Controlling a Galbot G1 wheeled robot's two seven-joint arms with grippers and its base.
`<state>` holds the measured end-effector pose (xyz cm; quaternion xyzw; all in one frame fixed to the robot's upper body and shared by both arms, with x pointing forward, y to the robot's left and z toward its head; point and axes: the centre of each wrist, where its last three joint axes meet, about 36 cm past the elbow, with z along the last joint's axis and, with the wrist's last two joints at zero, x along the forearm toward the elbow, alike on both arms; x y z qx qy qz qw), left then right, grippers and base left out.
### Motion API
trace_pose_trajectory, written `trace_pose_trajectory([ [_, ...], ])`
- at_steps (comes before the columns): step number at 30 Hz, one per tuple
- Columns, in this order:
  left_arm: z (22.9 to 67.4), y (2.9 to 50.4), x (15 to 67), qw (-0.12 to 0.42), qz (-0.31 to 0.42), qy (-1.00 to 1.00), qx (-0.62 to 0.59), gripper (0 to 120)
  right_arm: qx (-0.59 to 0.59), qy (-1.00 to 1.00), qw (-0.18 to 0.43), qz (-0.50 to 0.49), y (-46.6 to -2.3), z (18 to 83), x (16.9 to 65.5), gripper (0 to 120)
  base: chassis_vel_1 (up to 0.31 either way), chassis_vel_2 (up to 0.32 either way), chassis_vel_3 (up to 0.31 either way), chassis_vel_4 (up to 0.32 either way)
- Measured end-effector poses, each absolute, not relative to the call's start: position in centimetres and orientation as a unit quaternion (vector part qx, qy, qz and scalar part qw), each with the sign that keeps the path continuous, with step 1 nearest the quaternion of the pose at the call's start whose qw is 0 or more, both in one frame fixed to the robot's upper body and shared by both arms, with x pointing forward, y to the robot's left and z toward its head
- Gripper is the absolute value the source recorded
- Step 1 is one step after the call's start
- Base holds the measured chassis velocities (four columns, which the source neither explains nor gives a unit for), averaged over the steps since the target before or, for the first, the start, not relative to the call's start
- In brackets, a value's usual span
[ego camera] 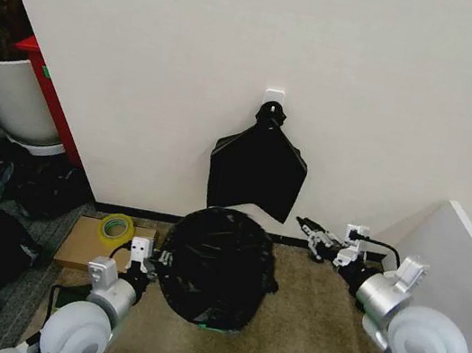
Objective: Place the garbage bag over the trash bin.
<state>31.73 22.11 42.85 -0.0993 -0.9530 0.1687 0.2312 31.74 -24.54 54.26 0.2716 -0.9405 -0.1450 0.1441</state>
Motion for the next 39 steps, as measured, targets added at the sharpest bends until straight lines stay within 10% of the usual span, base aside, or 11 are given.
trace_pose_trajectory([
  [13,42.7,19.8,32.7,0.252,0.157,-0.951,-0.083,0,0.274,-0.931,0.234,-0.055,-17.8,52.8,29.2,0,0.0,0.0,0.0,0.0],
  [39,41.1,17.7,30.1,0.168,0.03,-0.977,-0.13,0,0.146,-0.925,0.336,0.098,-3.9,41.5,34.5,0,0.0,0.0,0.0,0.0],
])
